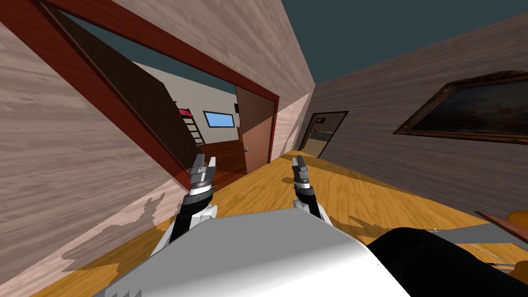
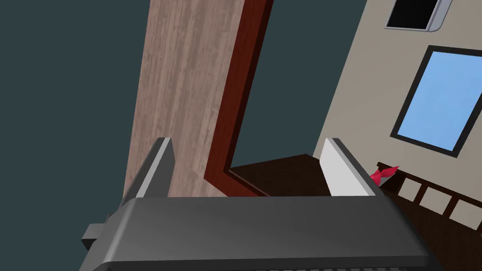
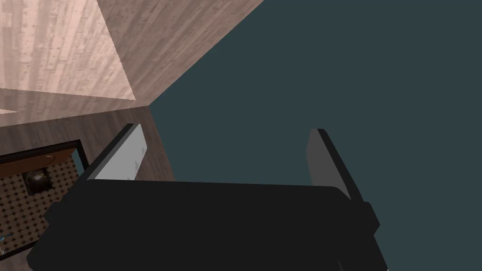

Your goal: Push the door open

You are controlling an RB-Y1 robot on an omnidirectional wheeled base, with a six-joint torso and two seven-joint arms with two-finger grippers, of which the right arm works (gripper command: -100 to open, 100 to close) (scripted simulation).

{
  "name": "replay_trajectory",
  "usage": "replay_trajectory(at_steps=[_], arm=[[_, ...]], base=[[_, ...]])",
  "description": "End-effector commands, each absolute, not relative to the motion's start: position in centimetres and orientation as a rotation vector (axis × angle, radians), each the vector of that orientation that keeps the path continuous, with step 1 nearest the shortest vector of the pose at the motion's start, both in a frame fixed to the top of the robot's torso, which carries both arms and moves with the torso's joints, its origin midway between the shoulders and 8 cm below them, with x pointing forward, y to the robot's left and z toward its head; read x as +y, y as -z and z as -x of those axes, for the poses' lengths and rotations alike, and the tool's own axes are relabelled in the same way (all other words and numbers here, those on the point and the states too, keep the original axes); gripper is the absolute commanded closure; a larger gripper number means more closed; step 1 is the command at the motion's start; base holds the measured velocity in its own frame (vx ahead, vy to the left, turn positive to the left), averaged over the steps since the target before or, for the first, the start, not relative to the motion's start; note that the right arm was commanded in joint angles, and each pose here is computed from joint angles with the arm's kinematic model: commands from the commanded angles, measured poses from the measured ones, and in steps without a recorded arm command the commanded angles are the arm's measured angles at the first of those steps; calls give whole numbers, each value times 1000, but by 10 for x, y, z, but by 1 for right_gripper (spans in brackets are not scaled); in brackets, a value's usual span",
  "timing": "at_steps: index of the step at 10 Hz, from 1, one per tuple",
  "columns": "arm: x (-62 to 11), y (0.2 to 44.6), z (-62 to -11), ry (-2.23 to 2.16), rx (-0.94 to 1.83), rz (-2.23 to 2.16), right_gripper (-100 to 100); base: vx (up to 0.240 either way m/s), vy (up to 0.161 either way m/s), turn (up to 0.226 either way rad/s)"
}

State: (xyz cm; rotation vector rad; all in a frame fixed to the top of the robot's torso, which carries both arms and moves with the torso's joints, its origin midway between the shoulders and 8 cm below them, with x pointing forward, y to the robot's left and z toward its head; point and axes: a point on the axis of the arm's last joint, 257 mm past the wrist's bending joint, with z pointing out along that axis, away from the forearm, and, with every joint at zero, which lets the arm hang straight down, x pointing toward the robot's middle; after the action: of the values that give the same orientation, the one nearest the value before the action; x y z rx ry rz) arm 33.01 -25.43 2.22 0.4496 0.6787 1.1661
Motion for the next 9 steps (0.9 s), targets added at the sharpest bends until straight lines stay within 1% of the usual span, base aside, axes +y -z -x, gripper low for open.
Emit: replay_trajectory(at_steps=[1,4,9], arm=[[-256,-11,-337,-1173,693,-466,-100],[-258,5,-348,-1183,715,-492,-100],[-263,36,-367,-1197,753,-542,-100]], base=[[45,15,145],[92,2,107],[68,6,98]])
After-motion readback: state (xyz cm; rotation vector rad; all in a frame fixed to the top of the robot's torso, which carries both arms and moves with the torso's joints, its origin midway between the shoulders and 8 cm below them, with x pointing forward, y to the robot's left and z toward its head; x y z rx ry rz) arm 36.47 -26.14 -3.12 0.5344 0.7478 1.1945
